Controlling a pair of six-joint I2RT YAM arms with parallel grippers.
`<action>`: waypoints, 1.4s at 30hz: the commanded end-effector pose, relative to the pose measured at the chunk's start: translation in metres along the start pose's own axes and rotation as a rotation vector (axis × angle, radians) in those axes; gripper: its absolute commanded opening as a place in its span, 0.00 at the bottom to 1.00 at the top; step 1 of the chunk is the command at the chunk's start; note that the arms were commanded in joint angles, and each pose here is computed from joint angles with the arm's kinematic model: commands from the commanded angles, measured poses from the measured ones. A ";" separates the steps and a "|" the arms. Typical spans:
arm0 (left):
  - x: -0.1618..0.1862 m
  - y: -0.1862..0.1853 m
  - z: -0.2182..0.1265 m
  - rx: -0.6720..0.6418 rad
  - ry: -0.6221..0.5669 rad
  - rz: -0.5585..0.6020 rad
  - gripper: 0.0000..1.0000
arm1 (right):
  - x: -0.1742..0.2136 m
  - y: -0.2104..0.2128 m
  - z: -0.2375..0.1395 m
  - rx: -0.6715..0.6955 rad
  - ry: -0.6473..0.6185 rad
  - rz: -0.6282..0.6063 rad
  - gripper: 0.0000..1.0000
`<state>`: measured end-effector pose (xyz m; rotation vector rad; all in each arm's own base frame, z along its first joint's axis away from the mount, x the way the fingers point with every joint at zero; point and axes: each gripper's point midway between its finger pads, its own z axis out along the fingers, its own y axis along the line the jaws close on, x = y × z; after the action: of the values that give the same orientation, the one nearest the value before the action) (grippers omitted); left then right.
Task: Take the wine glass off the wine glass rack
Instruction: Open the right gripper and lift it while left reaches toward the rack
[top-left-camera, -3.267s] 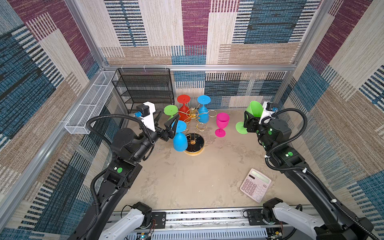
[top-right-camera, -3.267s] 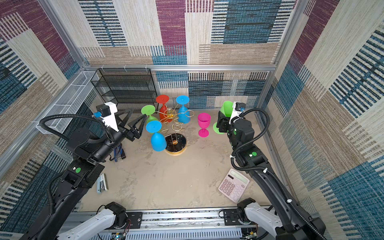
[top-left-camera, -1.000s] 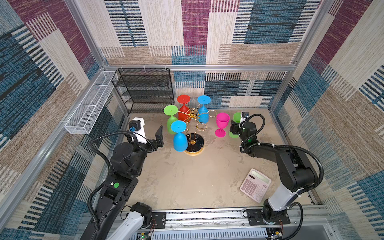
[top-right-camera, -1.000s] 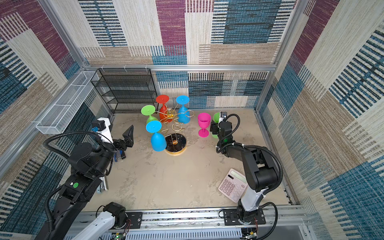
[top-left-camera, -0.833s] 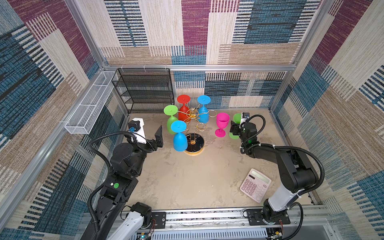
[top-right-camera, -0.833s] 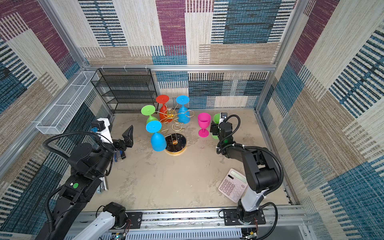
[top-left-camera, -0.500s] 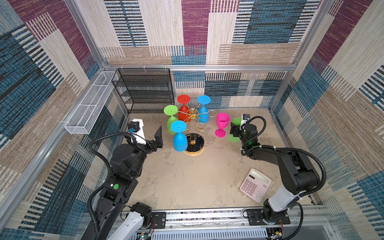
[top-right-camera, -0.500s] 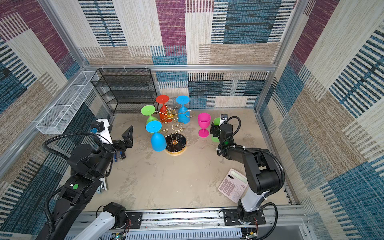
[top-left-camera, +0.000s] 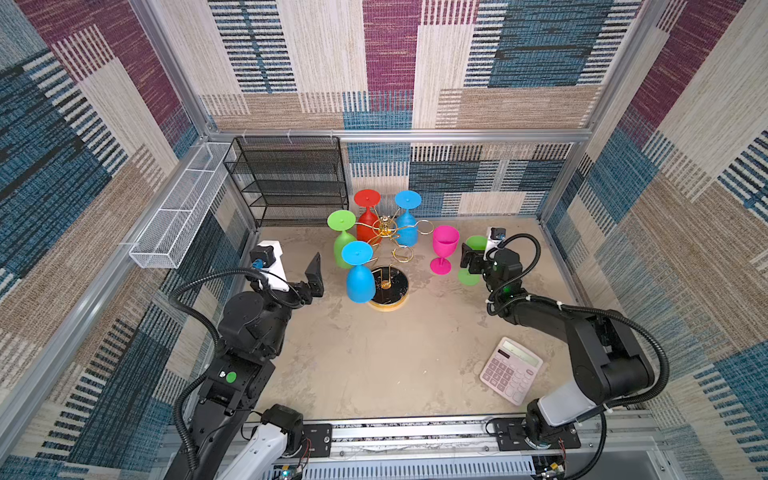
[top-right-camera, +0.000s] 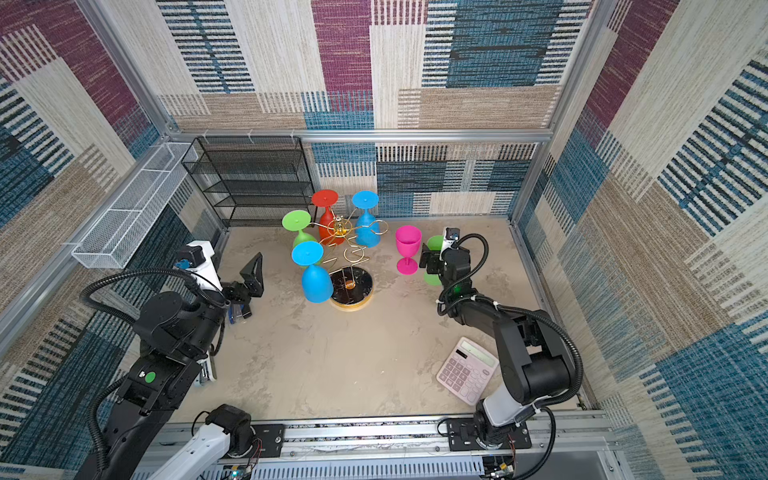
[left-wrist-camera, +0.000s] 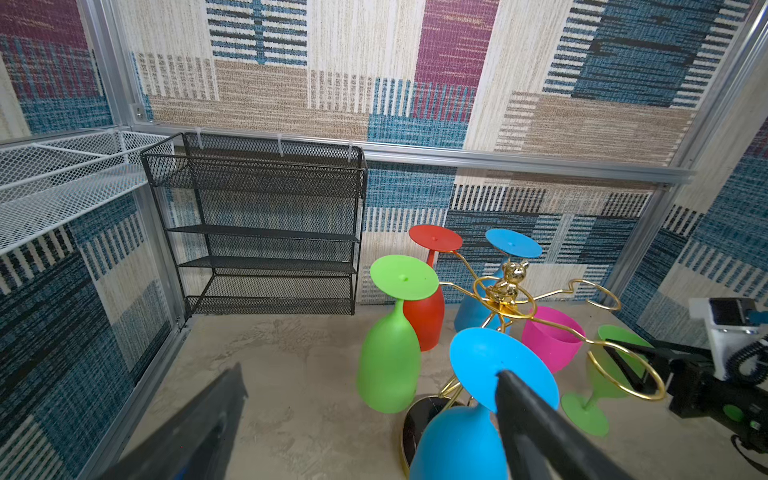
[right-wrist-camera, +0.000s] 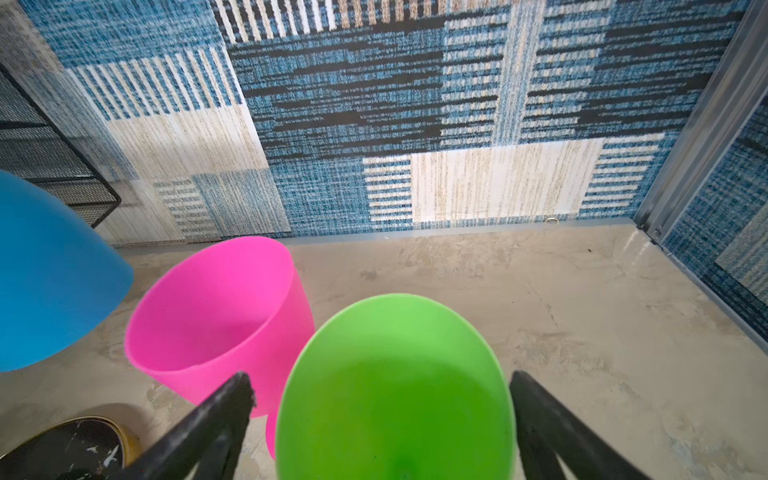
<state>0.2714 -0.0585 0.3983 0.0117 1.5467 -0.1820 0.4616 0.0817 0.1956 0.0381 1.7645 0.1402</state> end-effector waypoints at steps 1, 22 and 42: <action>-0.005 0.005 0.000 -0.026 -0.029 -0.044 0.96 | -0.008 0.007 -0.008 -0.042 -0.013 0.036 0.99; 0.010 0.000 0.012 -0.004 0.074 -0.204 0.91 | -0.063 0.025 -0.067 -0.157 -0.048 0.057 0.99; 0.071 -0.038 0.021 0.297 0.534 -0.622 0.74 | -0.082 0.049 -0.119 -0.320 -0.001 0.069 0.99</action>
<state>0.2999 -0.0843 0.3334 -0.2498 1.9494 -0.7892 0.3646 0.1060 0.3020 -0.1109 1.7090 0.4198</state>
